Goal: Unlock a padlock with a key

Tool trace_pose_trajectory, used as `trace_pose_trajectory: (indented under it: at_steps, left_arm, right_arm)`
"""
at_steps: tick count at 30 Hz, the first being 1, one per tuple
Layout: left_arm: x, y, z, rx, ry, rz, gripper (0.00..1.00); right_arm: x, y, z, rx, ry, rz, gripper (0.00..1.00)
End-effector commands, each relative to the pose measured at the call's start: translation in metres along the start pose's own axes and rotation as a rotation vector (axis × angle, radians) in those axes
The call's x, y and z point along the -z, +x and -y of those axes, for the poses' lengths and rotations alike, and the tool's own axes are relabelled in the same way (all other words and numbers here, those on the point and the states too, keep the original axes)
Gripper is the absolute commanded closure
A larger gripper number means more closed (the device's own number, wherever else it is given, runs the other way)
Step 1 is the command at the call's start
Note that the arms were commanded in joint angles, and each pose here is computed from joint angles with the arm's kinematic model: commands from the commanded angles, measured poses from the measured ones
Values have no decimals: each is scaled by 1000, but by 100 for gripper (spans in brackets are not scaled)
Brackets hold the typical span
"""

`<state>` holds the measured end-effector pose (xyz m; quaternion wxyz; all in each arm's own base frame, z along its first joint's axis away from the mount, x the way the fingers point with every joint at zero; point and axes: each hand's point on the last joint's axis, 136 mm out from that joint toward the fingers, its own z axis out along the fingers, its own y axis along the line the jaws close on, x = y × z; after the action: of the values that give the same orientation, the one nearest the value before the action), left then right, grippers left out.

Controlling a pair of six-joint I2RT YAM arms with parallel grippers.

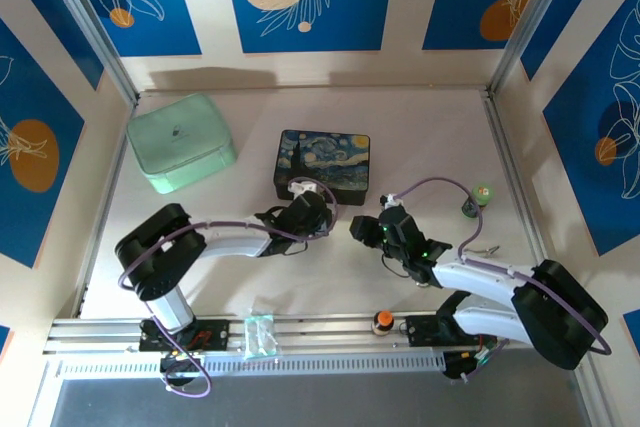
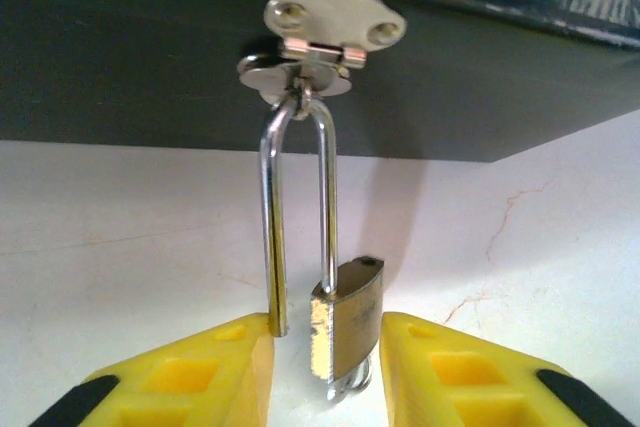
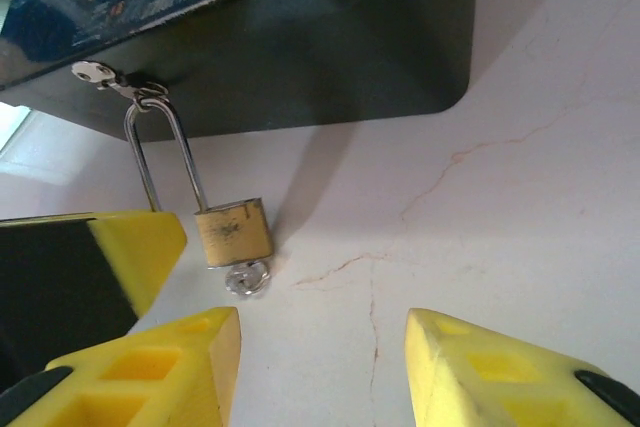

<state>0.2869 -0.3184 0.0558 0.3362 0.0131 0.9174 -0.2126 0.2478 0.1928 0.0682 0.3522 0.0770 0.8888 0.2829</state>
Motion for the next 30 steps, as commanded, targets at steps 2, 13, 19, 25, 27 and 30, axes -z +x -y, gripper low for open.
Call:
trace_pose_trajectory:
  at_steps: [2,13,19,25,27,30]
  left_arm:
    - [13,-6,-12,-3,-41,46,68]
    - [68,-42,-32,125,58,126,57]
    - [90,-51,-49,102,14,168,54]
    - [95,-53,-58,114,6,194,53]
    - [94,-54,-58,113,9,189,53]
    - [94,-56,-59,117,8,192,53]
  right_arm:
    - [0,-4,-10,32,15,-44,52]
    - [-56,11,-48,146,78,-164,45]
    - [-73,19,-40,155,139,-221,43]
    - [-82,28,-30,164,184,-237,47]
    - [-86,28,-29,173,187,-233,50]
    - [-90,26,-30,194,197,-221,54]
